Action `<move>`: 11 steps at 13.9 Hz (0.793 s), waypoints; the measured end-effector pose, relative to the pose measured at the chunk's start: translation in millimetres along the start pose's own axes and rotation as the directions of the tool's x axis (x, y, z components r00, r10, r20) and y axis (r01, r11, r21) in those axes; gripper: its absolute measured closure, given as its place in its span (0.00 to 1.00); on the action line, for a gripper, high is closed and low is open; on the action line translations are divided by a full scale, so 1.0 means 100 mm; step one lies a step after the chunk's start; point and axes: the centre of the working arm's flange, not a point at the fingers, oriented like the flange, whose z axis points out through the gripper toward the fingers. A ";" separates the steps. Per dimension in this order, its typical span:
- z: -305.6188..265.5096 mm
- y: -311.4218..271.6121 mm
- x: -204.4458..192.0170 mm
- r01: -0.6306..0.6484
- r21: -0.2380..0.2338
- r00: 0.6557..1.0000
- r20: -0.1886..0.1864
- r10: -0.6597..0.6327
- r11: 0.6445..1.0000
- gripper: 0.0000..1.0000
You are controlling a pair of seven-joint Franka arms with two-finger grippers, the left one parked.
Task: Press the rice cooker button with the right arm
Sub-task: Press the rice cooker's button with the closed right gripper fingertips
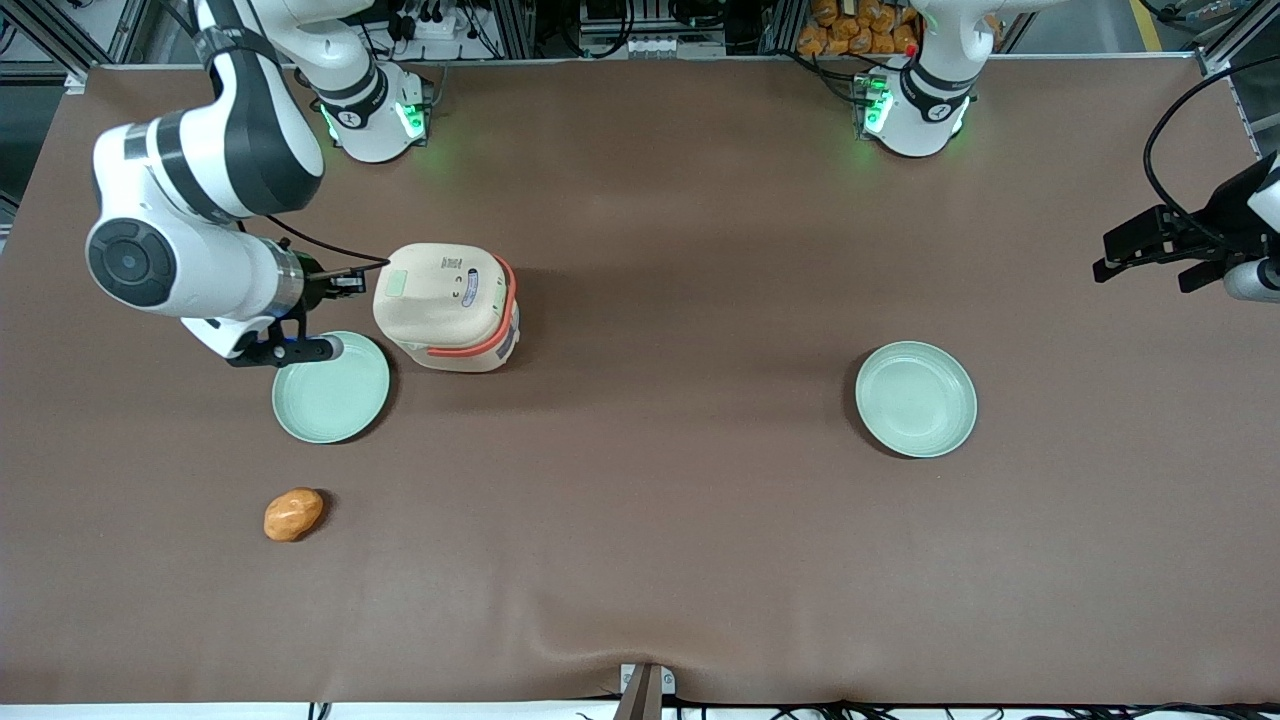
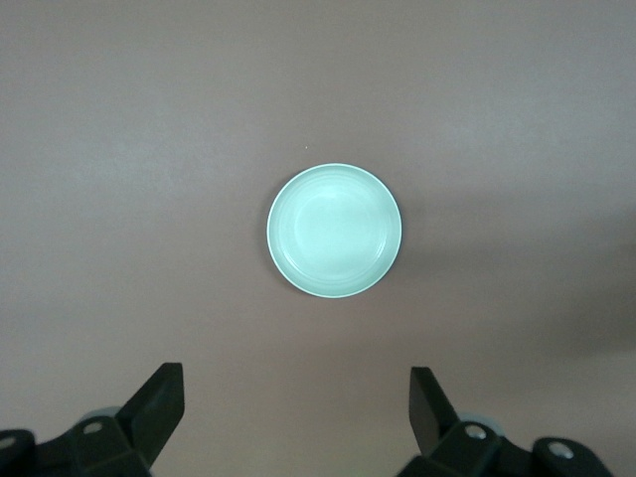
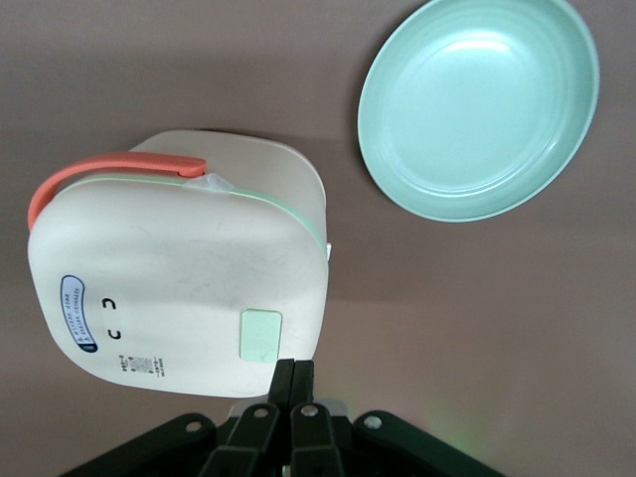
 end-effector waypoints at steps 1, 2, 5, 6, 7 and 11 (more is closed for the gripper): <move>0.08 -0.01 0.02 -0.001 0.008 1.000 0.016 0.001 1.000 0.99; 0.16 -0.04 0.05 0.000 0.013 0.999 0.033 0.000 1.000 0.99; 0.36 -0.15 0.13 0.014 0.011 0.998 0.068 -0.014 1.000 0.99; 0.42 -0.19 0.15 0.018 0.007 0.997 0.079 -0.019 1.000 0.99; 0.48 -0.22 0.17 0.023 0.004 0.996 0.090 -0.023 1.000 0.99; 0.68 -0.29 0.22 0.032 -0.007 0.991 0.127 -0.031 0.999 0.99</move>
